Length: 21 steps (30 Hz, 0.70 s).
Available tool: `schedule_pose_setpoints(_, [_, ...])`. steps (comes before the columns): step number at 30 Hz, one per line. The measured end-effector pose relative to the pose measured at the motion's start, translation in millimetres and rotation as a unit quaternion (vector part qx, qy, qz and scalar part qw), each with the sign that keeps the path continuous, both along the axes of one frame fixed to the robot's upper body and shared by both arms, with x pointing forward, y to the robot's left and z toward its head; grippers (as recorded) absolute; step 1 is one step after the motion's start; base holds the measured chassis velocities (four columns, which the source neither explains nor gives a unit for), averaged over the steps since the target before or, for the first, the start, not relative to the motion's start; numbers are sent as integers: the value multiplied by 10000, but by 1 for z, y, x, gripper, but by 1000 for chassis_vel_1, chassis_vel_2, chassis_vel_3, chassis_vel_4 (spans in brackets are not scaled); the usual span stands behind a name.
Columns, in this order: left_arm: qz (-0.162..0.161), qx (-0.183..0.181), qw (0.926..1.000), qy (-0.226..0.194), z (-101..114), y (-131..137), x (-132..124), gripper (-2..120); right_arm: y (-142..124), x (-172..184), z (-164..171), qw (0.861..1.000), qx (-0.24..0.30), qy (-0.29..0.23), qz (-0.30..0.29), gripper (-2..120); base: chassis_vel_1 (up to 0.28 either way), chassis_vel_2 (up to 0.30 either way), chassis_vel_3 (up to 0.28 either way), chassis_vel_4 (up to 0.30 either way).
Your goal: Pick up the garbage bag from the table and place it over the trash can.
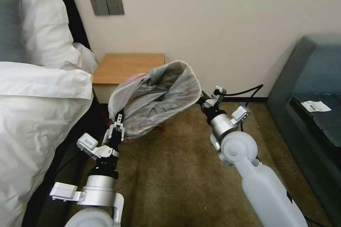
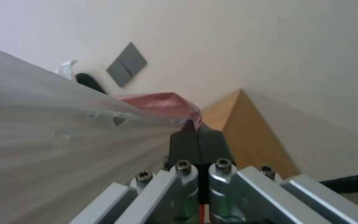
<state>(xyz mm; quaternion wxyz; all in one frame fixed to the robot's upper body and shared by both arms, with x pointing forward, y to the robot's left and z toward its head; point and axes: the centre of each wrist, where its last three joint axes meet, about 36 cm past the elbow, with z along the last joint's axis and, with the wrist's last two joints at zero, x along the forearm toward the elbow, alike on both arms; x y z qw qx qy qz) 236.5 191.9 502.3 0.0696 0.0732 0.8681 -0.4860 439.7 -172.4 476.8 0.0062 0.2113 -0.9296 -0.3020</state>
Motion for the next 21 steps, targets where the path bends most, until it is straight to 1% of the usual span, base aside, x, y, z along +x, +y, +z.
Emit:
schedule_pose_setpoints(7, [-56,12,10000,-56,0,-1,-1,15,-6,9,-12,9998,-137,64,-156,0,0,0,0,0])
schedule_pose_setpoints(10, [-56,78,9999,-52,-2,0,0,15,-11,16,-24,9992,-233,161,-284,0,0,0,0,0])
schedule_pose_setpoints(21, [-61,127,9999,-91,-2,0,1,15,-26,36,-53,9963,-413,385,-646,0,0,0,0,0])
